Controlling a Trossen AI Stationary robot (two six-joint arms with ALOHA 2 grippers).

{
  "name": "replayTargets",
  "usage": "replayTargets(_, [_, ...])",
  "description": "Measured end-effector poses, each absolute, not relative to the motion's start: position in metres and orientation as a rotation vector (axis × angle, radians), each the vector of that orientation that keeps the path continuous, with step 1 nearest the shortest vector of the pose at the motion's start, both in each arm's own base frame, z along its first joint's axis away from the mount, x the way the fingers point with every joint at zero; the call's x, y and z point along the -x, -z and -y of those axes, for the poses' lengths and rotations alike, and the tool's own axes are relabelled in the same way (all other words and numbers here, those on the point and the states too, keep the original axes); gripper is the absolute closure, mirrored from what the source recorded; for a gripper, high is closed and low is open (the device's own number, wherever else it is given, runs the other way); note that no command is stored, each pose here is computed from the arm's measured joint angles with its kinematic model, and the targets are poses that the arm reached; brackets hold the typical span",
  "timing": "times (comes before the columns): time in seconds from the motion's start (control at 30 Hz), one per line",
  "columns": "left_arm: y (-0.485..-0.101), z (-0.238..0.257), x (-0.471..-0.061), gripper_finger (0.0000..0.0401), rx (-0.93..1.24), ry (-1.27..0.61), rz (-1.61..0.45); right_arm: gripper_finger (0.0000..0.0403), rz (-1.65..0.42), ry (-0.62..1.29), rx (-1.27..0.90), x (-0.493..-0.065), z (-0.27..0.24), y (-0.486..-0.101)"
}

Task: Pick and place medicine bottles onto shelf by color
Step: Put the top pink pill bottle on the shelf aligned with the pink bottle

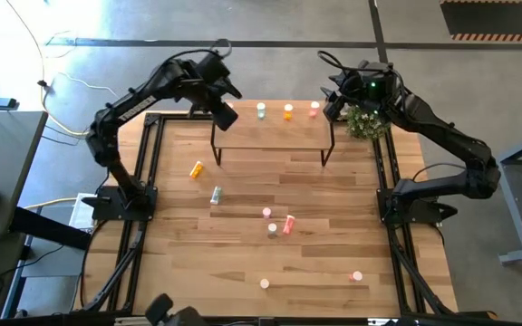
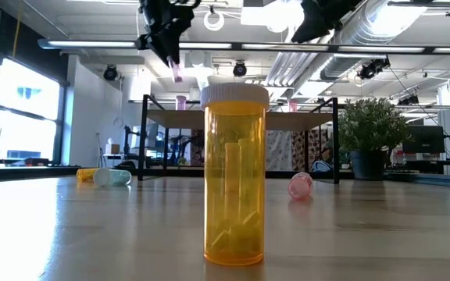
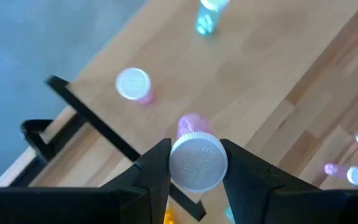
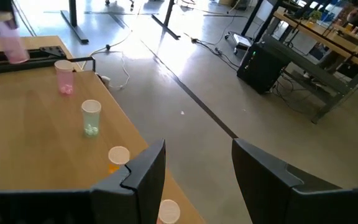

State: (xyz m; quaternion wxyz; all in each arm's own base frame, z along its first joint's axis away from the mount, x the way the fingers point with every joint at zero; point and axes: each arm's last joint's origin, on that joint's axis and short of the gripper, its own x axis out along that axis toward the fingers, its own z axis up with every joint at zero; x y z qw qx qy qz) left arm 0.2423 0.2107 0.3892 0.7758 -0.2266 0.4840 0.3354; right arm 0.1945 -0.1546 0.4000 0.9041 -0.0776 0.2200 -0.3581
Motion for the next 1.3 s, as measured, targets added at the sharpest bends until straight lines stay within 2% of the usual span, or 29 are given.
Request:
replayTargets(0.27, [-0.365, -0.212, -0.268, 0.0281, 0.484, -0.686, -1.136, 0.0226, -0.473, 0.758, 0.150, -0.191, 0.158, -0.398])
replayTargets(0.47, [-0.356, -0.210, -0.270, 0.0281, 0.467, -0.739, -1.227, 0.0226, -0.474, 0.758, 0.152, -0.191, 0.159, -0.398])
replayTargets(1.3, [-0.335, -0.214, -0.284, 0.0281, 0.460, -0.776, -1.318, 0.0226, -0.481, 0.760, 0.126, -0.190, 0.158, -0.397])
